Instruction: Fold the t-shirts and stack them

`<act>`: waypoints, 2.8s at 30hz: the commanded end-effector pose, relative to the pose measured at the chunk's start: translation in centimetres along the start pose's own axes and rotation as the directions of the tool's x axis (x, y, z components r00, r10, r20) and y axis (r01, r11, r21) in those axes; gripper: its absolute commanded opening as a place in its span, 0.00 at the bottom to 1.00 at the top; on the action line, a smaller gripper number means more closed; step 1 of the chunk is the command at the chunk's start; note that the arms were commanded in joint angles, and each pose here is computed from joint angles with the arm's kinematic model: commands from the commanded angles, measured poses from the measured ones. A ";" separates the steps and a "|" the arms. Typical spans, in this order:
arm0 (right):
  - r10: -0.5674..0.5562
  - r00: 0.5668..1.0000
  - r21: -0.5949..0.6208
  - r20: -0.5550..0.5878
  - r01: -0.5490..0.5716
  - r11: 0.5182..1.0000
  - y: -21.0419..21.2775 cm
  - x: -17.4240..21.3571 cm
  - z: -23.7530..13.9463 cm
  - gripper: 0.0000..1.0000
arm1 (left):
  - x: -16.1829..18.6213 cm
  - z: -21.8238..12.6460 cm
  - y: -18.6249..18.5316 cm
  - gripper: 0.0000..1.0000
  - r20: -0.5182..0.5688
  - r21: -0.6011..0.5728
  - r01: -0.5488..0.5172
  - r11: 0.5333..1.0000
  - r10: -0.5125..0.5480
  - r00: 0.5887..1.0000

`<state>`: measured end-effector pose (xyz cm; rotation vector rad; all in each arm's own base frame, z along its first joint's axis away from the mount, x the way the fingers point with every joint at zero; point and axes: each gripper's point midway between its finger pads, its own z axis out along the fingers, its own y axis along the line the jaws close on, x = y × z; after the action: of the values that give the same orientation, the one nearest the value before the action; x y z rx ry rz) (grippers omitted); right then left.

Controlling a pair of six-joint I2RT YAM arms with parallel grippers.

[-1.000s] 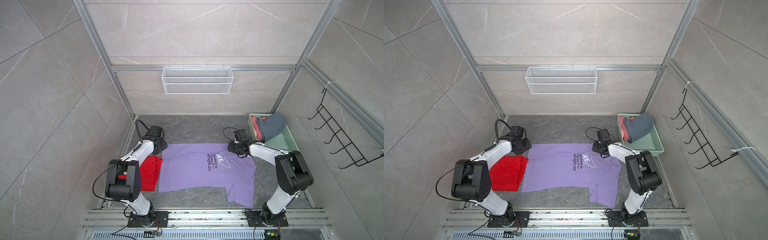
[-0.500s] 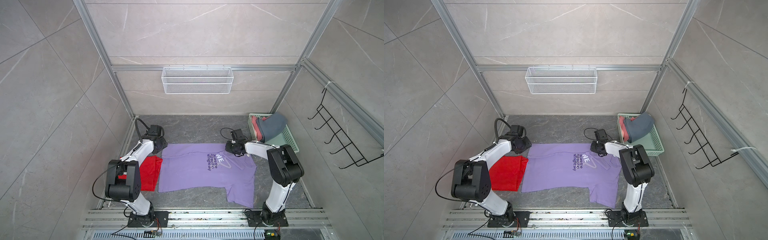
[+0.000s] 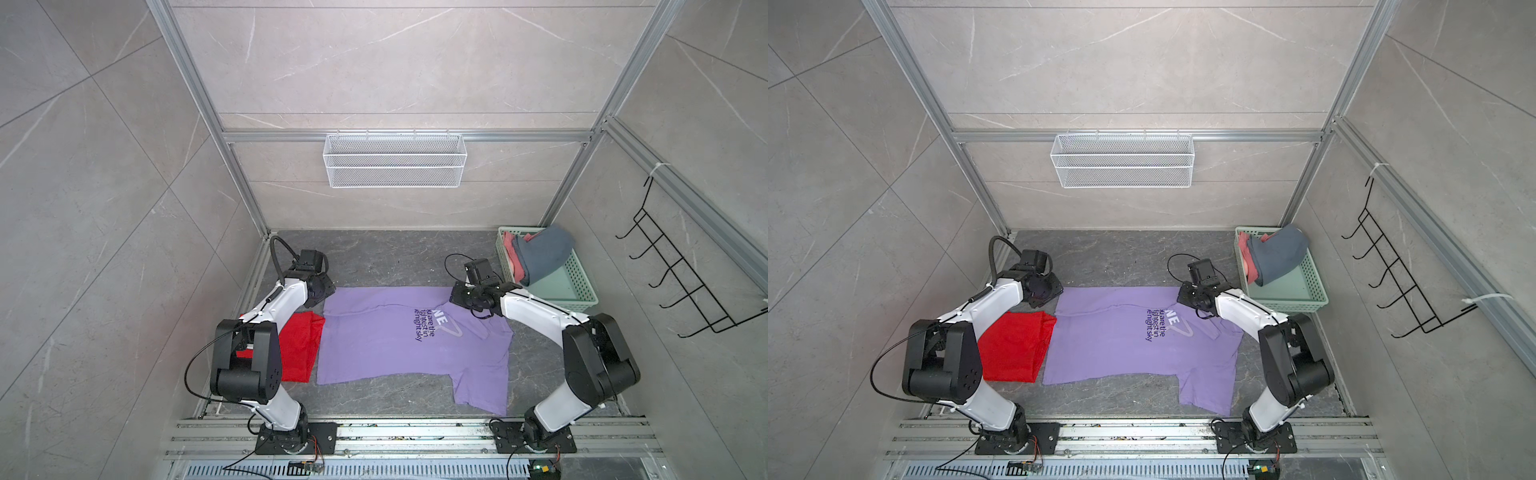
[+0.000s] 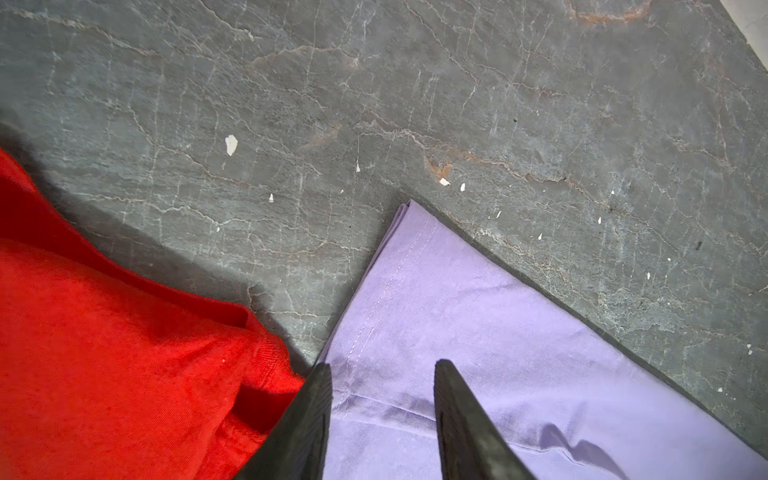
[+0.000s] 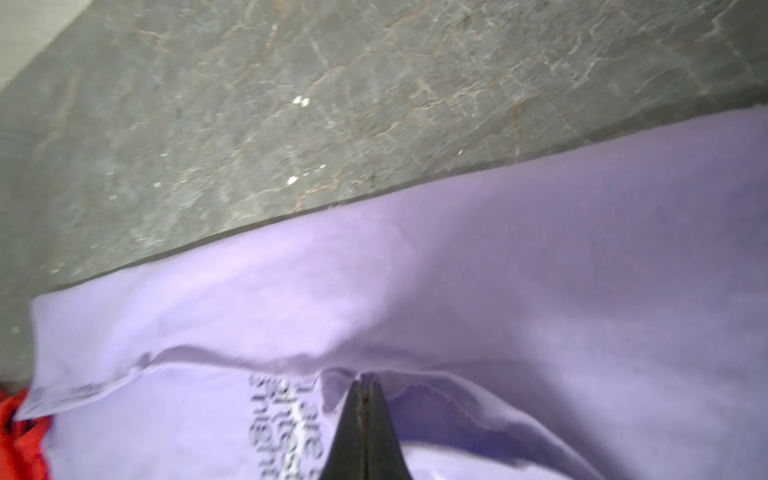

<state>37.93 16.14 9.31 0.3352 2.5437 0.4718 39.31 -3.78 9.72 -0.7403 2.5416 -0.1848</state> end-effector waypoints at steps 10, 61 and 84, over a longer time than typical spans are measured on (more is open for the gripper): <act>-0.110 0.982 -0.130 -0.151 0.090 0.987 4.6 4.7 -5.5 0.45 | 0.6 -0.8 1.0 0.44 -0.004 -0.033 -0.003 0.999 0.003 1.000; 0.093 0.976 0.192 -0.197 -0.054 0.980 -3.6 1.5 1.8 0.55 | 2.7 2.3 -5.9 0.45 -0.116 0.070 -0.081 0.994 0.088 0.989; 0.188 0.955 0.354 -0.231 -0.097 0.930 -7.9 -5.4 11.4 0.55 | 0.0 13.1 -7.0 0.45 -0.234 0.025 0.081 0.996 -0.073 0.970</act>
<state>47.85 11.36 2.48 0.6034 2.7702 0.2350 47.62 -10.44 2.81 -0.8395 2.6777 -0.3505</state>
